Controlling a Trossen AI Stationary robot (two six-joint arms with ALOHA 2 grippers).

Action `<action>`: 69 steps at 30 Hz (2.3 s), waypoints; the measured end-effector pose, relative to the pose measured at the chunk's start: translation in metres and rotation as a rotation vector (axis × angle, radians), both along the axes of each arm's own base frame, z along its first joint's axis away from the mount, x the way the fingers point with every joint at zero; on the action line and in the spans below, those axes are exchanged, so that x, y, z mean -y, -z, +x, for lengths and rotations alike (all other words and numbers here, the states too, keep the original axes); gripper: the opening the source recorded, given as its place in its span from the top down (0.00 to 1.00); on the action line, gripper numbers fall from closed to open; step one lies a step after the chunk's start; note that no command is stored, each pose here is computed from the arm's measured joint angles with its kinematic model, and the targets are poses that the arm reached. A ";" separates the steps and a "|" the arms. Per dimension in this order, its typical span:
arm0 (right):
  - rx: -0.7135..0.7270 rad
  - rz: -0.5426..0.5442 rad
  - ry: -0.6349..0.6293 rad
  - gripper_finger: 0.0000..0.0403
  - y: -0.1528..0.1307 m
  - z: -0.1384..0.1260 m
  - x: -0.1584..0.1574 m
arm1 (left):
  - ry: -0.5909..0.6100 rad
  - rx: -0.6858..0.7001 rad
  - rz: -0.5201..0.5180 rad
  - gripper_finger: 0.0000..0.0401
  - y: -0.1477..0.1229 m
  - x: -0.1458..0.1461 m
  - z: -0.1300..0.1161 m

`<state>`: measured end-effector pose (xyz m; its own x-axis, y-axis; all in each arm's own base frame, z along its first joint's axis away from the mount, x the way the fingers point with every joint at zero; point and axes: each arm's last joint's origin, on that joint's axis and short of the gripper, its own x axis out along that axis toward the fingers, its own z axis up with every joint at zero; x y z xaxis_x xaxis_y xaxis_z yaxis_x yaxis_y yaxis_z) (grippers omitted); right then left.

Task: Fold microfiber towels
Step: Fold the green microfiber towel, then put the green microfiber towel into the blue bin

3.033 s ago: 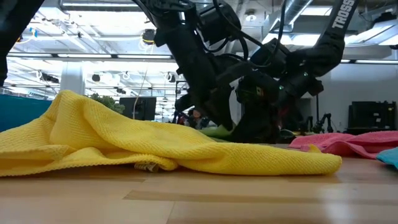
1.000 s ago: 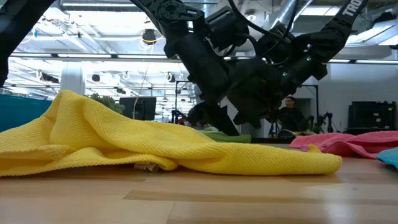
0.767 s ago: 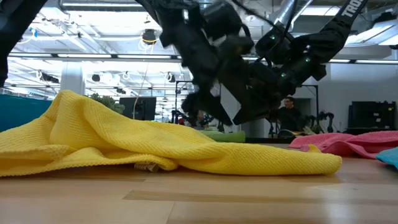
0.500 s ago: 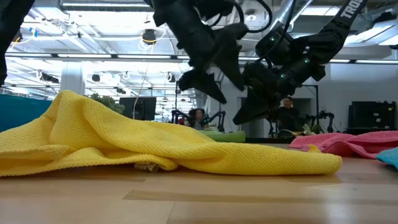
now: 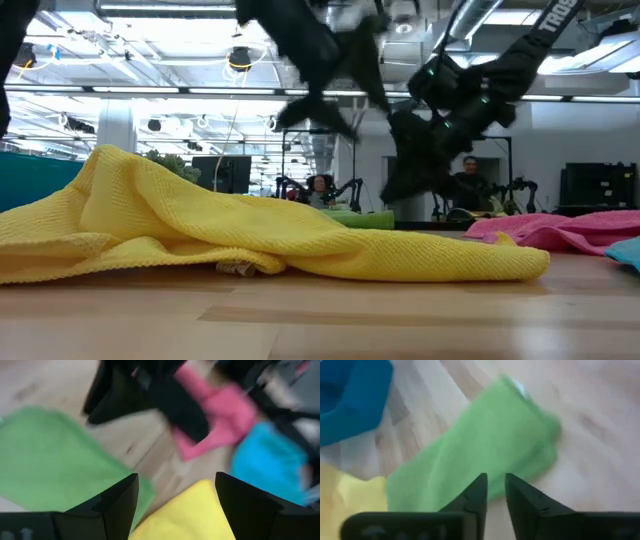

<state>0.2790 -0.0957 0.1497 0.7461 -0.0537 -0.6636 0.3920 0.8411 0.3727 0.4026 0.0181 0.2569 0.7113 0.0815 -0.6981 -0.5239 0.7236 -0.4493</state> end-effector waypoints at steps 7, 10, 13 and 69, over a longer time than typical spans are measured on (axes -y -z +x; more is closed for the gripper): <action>-0.118 -0.256 -0.251 0.49 -0.034 0.035 0.013 | -0.089 0.205 0.061 0.36 -0.089 -0.016 -0.054; -0.170 -0.305 -0.307 0.38 -0.036 0.054 0.028 | -0.129 0.247 0.096 0.36 -0.115 -0.014 -0.081; -0.224 -0.341 -0.371 0.31 -0.027 0.070 0.042 | -0.165 0.256 0.128 0.36 -0.134 -0.012 -0.110; 0.106 -0.212 0.108 0.29 -0.285 -0.099 -0.028 | 0.574 -0.432 0.444 0.37 0.119 -0.141 0.005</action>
